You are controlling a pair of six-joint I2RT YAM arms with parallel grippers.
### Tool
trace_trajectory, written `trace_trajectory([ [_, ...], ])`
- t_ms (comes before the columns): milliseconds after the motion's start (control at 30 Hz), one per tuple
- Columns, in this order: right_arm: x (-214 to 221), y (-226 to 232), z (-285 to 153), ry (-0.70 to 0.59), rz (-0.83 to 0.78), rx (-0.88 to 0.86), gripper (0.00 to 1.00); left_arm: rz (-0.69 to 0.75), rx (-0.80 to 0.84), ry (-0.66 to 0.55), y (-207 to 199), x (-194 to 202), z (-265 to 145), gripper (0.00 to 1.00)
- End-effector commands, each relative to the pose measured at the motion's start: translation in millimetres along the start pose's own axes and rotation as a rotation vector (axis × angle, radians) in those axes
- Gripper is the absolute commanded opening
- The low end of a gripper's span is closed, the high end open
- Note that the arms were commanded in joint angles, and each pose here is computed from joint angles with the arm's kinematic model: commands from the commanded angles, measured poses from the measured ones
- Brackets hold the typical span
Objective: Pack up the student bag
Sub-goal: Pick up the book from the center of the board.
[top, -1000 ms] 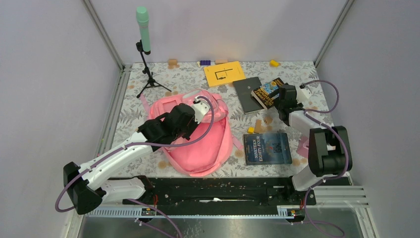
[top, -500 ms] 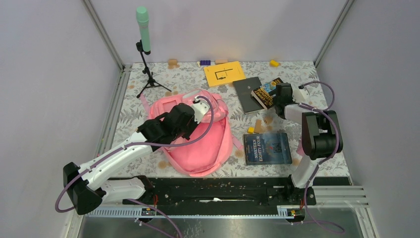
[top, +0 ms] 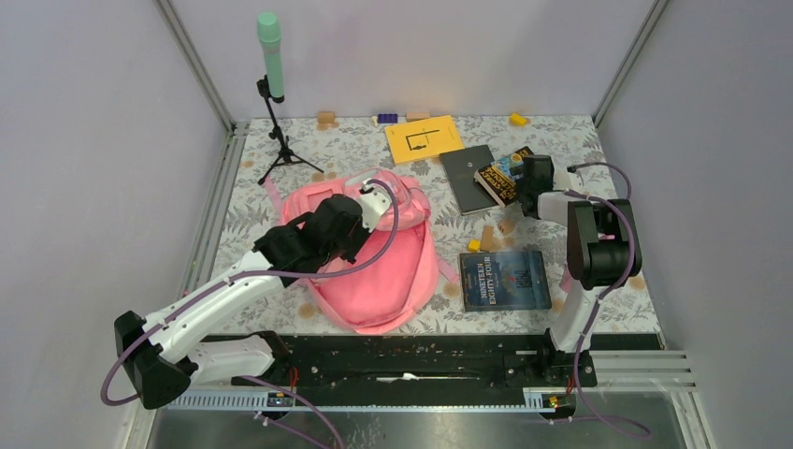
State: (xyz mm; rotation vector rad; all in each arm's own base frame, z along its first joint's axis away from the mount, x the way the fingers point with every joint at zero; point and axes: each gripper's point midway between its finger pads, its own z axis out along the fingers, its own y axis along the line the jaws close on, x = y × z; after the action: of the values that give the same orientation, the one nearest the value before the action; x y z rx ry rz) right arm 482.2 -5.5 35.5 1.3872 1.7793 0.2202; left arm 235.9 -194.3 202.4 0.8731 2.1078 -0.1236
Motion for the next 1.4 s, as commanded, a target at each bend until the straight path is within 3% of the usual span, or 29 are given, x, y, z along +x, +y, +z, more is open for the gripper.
trace_trajectory([
  [0, 3, 0, 7, 0.022, 0.116, 0.029, 0.92, -0.093, 0.007, -0.218, 4, -54, -17, 0.0],
  [200, -4, 11, 13, -0.003, 0.115, 0.0, 0.88, -0.094, 0.003, -0.221, 5, -54, -18, 0.0],
  [433, -5, 32, 18, -0.02, 0.133, -0.152, 0.63, -0.092, -0.002, -0.216, 6, -53, -16, 0.0],
  [667, -15, 47, 12, -0.08, 0.13, -0.286, 0.53, -0.089, -0.005, -0.209, 6, -52, -14, 0.0],
  [1067, -27, 83, 2, -0.132, 0.128, -0.491, 0.2, -0.086, -0.015, -0.199, 7, -50, -11, 0.0],
  [1233, -37, 94, -11, -0.161, 0.101, -0.539, 0.02, -0.082, -0.021, -0.196, 8, -50, -11, 0.0],
  [1367, -42, 99, -28, -0.161, 0.1, -0.583, 0.0, -0.082, -0.022, -0.193, 8, -49, -10, 0.0],
])
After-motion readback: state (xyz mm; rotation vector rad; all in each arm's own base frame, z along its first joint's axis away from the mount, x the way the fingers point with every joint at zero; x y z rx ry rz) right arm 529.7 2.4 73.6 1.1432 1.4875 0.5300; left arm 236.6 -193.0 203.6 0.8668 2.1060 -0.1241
